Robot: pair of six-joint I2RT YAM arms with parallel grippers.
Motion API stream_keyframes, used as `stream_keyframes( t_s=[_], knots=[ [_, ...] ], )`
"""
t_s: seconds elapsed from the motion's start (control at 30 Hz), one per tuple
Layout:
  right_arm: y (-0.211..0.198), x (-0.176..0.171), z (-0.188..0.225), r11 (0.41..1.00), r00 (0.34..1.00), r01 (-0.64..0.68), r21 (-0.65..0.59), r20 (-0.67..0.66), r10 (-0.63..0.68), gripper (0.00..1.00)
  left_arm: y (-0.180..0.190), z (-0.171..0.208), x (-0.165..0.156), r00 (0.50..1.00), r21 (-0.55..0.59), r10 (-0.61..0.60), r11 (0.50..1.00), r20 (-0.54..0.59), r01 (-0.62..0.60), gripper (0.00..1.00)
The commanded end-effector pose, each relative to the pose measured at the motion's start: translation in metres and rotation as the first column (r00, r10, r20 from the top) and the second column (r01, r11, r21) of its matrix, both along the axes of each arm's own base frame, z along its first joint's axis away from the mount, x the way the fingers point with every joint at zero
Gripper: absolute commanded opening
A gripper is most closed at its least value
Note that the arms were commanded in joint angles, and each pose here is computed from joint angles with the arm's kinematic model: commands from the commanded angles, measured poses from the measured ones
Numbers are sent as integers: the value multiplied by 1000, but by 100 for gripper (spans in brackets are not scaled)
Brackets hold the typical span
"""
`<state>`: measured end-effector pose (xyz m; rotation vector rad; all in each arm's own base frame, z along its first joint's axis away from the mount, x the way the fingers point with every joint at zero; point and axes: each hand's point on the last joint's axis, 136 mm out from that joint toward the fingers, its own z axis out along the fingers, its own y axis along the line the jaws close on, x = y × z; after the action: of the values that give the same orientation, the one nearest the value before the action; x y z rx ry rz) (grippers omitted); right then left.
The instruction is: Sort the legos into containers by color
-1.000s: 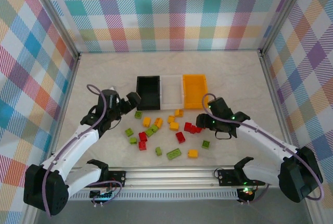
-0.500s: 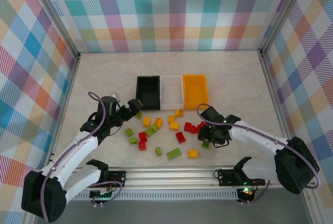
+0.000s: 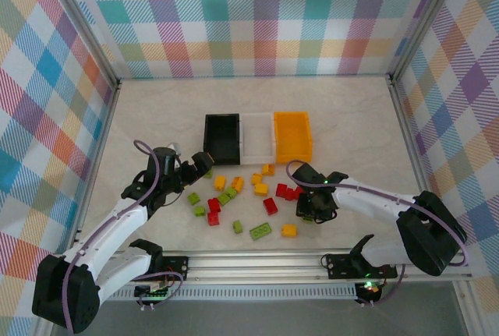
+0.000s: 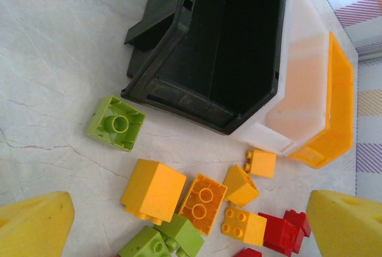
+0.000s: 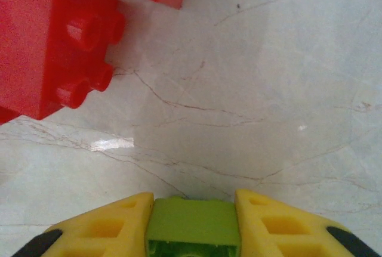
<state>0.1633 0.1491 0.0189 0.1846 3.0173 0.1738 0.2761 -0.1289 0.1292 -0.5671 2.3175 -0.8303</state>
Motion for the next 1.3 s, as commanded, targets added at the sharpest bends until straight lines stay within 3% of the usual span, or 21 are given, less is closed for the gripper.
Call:
stream_keyframes(
  t_s=[0.0,0.17,0.43,0.7,0.87,1.03,1.27],
  knots=[
    [9,3,10,999,1000,-4,35,13,3,32,-3,5,3,1000,1,-7,1000,12,7,100],
    [22,27,49,995,989,-70,70,131,61,30,-3,7,4,1000,10,-8,1000,-3,8,100],
    [32,141,127,991,912,-102,87,406,58,33,-6,11,0,999,-1,-34,999,3,34,100],
    [38,241,116,997,901,-65,27,432,47,35,1,3,-7,1000,14,-8,1000,-22,8,100],
    [37,265,92,999,917,-37,6,398,31,38,1,-4,-9,998,26,-17,999,-53,18,100],
    [40,271,86,1000,919,-25,2,394,22,59,3,-7,-11,997,69,-36,997,-73,41,100],
    [46,269,115,998,890,-45,52,456,16,67,-5,-3,-9,989,154,-120,979,-88,133,95]
  ],
)
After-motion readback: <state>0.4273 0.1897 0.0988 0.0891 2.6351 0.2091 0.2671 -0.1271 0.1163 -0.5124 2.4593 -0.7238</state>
